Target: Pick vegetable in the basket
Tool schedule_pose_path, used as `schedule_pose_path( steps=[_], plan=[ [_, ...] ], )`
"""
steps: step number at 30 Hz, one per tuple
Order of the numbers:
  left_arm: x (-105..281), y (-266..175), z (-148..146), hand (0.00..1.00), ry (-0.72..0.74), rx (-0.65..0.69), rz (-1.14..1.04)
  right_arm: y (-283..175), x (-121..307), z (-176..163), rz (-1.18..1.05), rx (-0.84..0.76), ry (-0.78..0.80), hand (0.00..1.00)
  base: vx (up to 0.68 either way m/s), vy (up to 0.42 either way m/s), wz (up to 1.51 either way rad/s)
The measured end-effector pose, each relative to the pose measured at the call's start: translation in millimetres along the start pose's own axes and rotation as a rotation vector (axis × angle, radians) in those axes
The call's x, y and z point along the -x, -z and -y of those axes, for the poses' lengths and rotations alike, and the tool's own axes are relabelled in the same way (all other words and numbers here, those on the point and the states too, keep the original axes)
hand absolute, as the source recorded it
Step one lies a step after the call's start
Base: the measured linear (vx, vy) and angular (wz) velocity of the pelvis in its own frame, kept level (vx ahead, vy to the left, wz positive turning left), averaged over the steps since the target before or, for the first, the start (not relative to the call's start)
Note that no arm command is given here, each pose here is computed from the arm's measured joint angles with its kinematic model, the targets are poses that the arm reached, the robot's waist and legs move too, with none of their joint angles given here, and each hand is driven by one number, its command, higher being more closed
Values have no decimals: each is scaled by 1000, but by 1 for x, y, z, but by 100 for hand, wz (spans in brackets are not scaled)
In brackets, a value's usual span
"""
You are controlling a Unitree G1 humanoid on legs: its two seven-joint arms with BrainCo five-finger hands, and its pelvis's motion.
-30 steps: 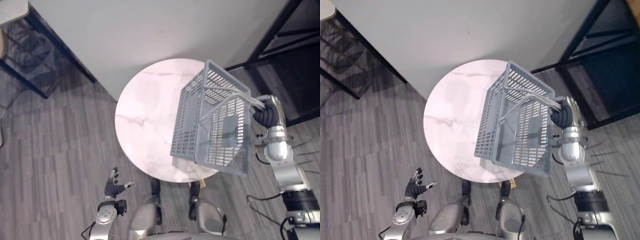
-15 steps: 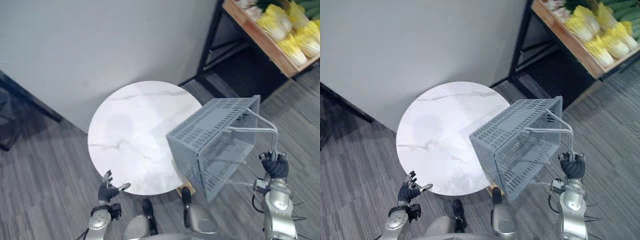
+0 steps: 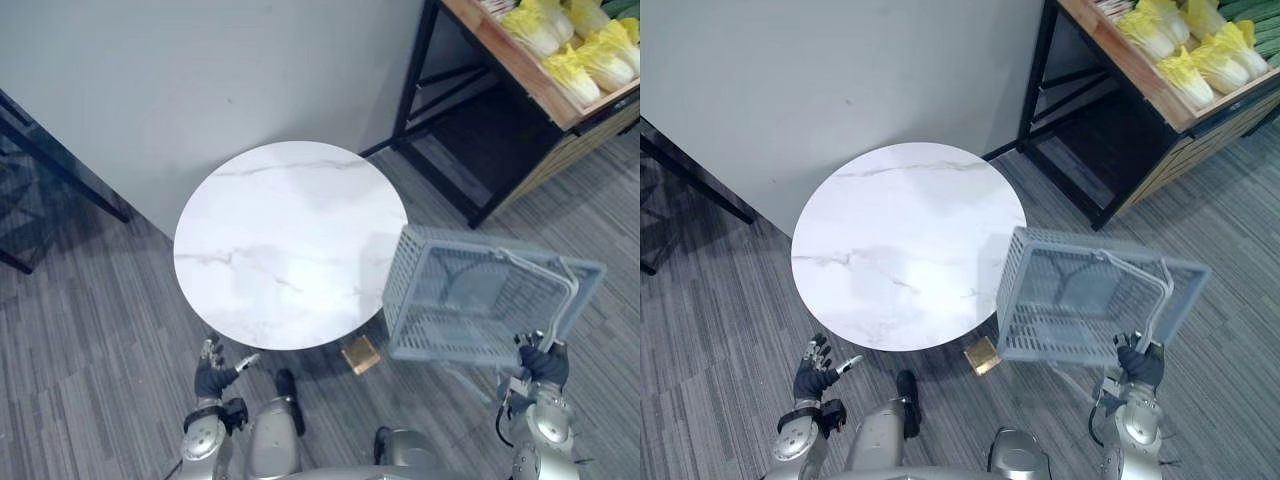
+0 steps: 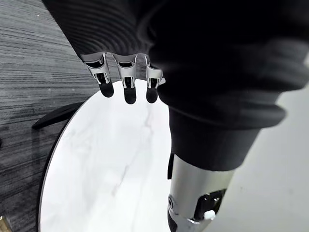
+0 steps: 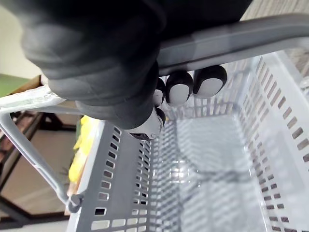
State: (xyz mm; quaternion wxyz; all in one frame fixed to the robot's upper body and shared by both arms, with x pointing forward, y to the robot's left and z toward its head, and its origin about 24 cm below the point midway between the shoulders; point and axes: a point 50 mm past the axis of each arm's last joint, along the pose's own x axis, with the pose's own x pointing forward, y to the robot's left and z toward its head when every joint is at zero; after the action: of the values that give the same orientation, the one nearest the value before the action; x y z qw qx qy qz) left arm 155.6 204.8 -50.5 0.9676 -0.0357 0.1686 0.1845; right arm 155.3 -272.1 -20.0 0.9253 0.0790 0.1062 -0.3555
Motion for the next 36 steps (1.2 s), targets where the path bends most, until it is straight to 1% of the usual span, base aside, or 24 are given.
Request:
schedule_pose_path(
  steps=[3,11,15,18,22,24,26,30,33,36],
  plan=[
    [1,-8,1,0,-1,31,32,5,4,-5,-27,-38,-13,100,-204,59,-54],
    [-1,-9,8,0,13,43,36,15,17,7,-86,-135,31,100,-58,107,-42],
    [-8,-18,16,0,27,59,67,20,19,-7,-122,-242,16,100,49,56,-108],
    [-13,-24,17,0,19,55,90,16,13,-22,-112,-282,-16,100,19,-27,-209],
    [-22,-28,19,0,30,42,97,37,1,-28,-193,-255,4,100,127,-65,-148],
    [-26,-21,18,0,30,27,65,37,-4,-32,-202,-247,-7,100,255,-174,-141],
    [-27,-15,24,0,43,32,34,34,-7,-32,-194,-220,-21,100,236,-99,-83],
    [-22,-7,31,0,76,21,-1,41,-1,-21,-211,-151,-21,100,316,-103,-62],
    [-21,-14,37,0,109,24,27,35,-6,-18,-189,-130,-9,100,294,115,-73],
    [-18,-26,36,0,98,38,83,30,-9,-19,-158,-110,-15,100,405,284,-76]
  ],
)
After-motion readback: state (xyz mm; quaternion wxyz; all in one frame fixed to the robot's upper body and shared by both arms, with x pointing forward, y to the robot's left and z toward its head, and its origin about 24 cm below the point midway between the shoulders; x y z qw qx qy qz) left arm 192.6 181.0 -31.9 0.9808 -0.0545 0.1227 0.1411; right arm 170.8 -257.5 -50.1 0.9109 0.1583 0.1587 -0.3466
